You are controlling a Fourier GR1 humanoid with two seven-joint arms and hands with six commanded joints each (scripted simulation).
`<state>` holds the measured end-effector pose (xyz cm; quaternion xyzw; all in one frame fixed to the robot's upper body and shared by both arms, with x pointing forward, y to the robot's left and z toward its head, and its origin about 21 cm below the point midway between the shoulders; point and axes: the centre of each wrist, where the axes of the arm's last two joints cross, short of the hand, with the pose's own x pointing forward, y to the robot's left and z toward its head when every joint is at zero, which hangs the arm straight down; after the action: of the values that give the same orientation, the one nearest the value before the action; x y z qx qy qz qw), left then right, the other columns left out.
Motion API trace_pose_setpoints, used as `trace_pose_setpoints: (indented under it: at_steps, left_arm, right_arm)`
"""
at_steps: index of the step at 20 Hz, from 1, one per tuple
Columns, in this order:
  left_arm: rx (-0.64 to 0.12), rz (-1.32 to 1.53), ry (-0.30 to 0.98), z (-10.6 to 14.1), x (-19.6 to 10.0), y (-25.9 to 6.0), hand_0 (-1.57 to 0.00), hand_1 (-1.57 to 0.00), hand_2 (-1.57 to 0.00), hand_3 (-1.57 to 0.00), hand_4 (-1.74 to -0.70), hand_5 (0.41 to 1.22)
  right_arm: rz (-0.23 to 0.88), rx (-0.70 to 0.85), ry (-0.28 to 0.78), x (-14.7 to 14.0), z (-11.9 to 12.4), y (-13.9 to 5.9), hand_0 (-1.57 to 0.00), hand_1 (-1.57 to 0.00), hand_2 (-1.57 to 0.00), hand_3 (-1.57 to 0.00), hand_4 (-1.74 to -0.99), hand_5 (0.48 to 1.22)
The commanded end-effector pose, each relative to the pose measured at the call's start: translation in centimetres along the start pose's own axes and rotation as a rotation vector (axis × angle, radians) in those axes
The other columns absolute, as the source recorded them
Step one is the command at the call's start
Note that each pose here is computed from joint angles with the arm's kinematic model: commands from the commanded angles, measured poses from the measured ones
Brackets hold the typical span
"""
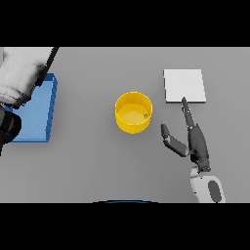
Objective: Pick up the red beaker and tilt it to pour out 1 green nut into yellow bowl. Pick up the yellow bowl and place it on the metallic measuring scale.
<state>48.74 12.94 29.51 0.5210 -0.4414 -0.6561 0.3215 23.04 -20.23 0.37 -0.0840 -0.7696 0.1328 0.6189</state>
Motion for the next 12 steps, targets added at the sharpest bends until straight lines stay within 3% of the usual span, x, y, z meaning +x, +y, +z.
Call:
trace_pose_setpoints:
  at_steps: [1, 4, 7, 12]
  left_arm:
    - [0.006, 0.09, 0.06, 0.2, -1.8, -0.7, -1.57, -1.57, -1.57, -1.45, -1.74, 1.221]
    - [0.042, 0.348, 0.203, 1.3, -6.9, -4.0, -1.57, -1.57, -1.57, -1.45, -1.74, 1.221]
    - [0.043, 0.537, 0.392, 3.0, -11.0, -8.9, -1.57, -1.57, -1.57, -1.41, -1.74, 1.221]
    - [0.075, 0.86, 0.598, 5.5, -13.6, -15.8, -1.57, -1.57, -1.57, -1.46, -1.74, 1.221]
  right_arm:
    - [-0.007, 0.001, 0.01, 0.0, -0.1, 0.1, 0.0, 0.0, 0.0, 0.0, -1.006, 0.669]
    - [-0.037, -0.005, 0.002, 0.3, -0.6, 0.0, 0.0, 0.0, 0.0, 0.0, -0.996, 0.664]
    - [-0.013, 0.012, 0.004, 0.0, -0.4, -0.2, 0.0, 0.0, 0.0, 0.0, -1.034, 0.655]
    - [0.012, 0.008, 0.011, 0.1, -0.3, 0.2, 0.0, 0.0, 0.0, 0.0, -1.048, 0.652]
